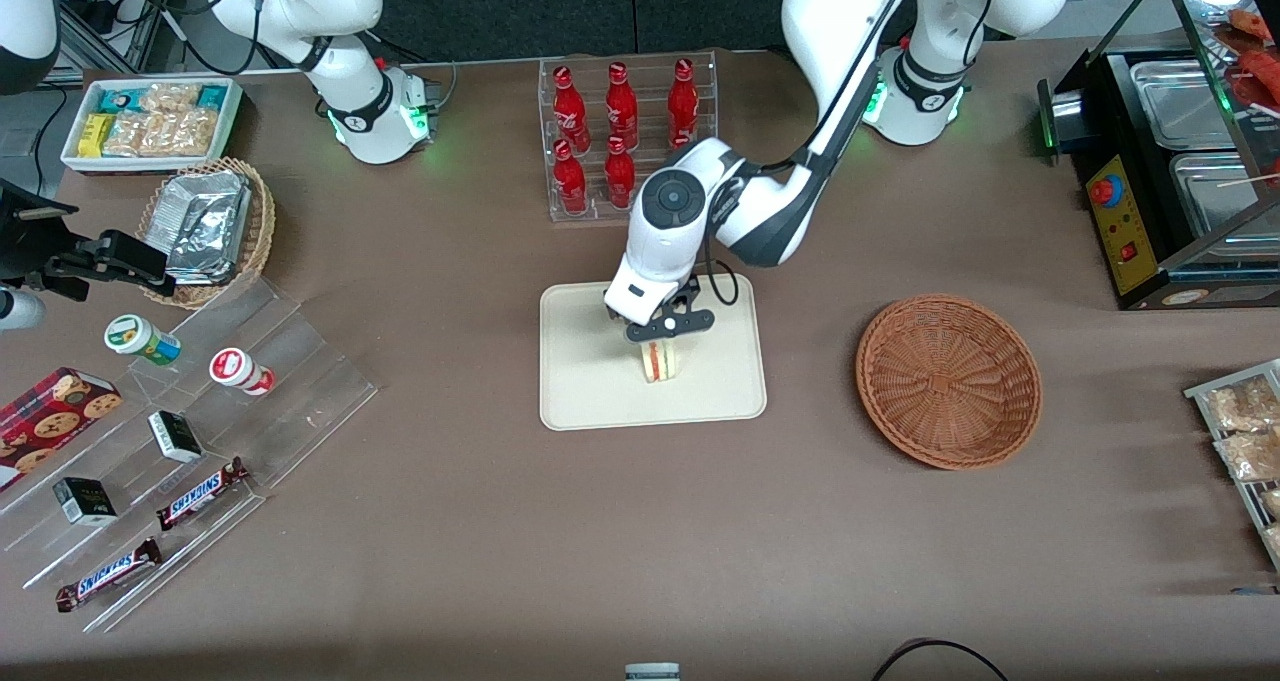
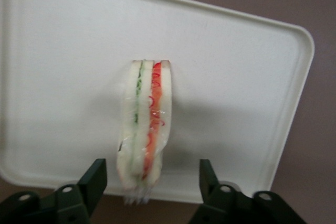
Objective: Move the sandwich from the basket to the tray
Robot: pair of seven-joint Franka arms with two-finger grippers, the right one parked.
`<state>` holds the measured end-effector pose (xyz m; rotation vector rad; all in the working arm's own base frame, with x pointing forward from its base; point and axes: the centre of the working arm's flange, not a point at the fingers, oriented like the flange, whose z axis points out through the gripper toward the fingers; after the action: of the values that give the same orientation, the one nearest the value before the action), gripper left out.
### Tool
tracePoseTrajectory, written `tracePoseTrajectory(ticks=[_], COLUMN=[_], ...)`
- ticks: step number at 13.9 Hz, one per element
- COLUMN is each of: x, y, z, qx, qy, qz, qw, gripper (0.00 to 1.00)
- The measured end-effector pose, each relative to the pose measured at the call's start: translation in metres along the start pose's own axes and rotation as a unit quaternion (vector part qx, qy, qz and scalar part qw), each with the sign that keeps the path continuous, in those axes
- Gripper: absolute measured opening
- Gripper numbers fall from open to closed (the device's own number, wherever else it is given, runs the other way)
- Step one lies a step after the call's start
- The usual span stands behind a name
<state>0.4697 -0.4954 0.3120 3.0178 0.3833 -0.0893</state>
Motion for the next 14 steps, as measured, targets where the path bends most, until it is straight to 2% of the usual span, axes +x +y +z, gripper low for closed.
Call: tracePoseTrajectory(ticks=[2,6,9,12,14], x=[0.015,0.057,0.094,0.133,0.153], y=[-0.013,-0.067,-0.132,-0.209,-0.272], z=[-0.058,-0.149,-0.189,-0.232,-0.268], qx=[0.012,0.034,0.075,0.097,0.1], qy=[-0.009,-0.018,-0.024,-0.026,-0.034], qz=[-0.019,-0.057,-0.053,-0.042,-0.018], qw=[0.9997,0.9976,0.9955,0.9941,0.9942], gripper=[1.0,1.0,1.0,1.0,1.0])
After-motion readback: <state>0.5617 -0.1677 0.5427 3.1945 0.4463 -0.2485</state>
